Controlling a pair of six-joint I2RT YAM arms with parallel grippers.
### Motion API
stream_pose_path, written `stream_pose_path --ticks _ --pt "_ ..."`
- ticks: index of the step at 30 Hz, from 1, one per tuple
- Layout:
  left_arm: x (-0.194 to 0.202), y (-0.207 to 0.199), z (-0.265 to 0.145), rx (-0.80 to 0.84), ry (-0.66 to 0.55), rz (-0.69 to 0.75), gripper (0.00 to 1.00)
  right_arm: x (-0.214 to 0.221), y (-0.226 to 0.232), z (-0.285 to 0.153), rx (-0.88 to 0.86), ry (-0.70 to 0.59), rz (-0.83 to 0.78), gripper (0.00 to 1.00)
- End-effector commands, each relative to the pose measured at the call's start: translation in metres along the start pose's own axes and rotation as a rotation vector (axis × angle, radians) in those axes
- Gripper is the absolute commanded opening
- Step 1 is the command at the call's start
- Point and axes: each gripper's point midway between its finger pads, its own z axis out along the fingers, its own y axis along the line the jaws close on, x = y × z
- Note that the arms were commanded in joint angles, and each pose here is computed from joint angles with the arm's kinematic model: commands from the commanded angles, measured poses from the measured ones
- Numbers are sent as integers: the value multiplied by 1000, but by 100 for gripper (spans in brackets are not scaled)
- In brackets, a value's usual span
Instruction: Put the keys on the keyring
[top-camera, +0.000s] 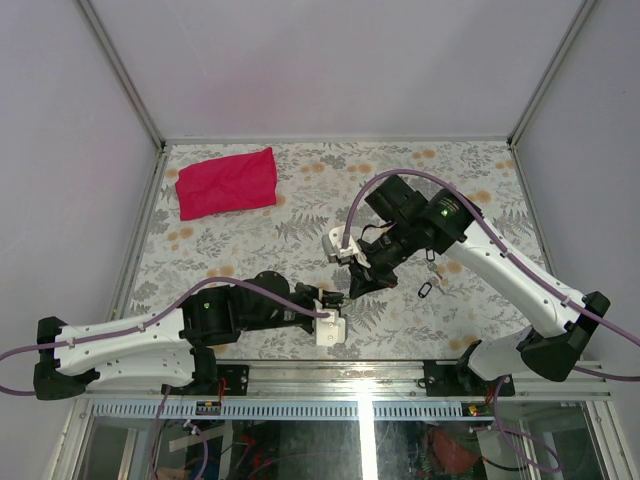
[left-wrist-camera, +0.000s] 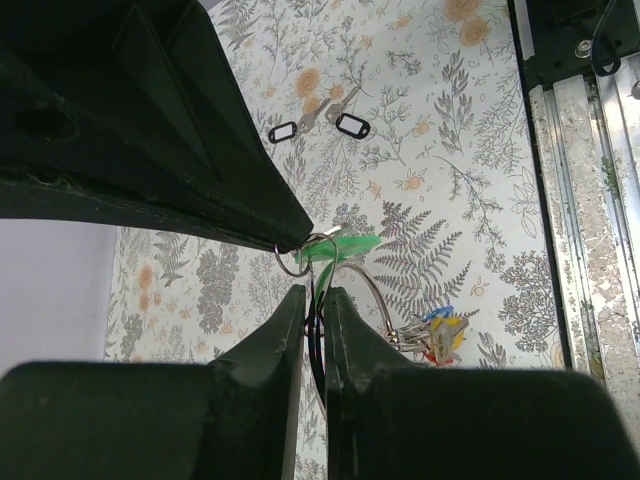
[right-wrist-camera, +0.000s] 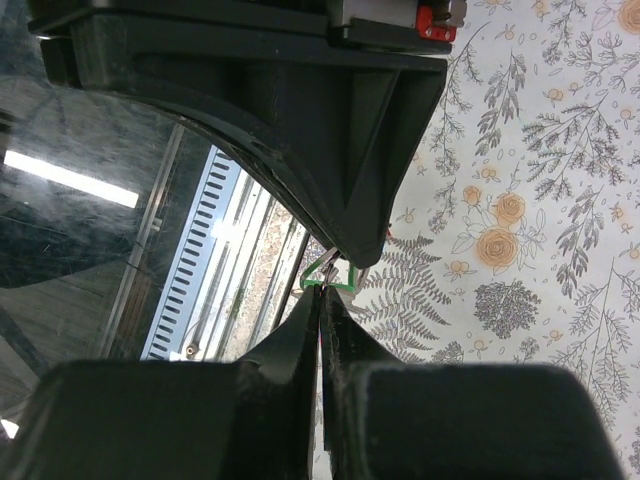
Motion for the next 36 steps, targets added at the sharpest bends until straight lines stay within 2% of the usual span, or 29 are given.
stream_pose_path --ticks 1,18,36 --pt "-33 37 -13 -126 -91 13 0 -8 26 1 -82 -28 20 0" --pt "-33 43 -14 -156 -86 -18 0 -14 41 2 -140 -46 22 0" --pt "-42 35 -8 -43 -116 -68 0 -26 58 9 -185 -55 -28 0"
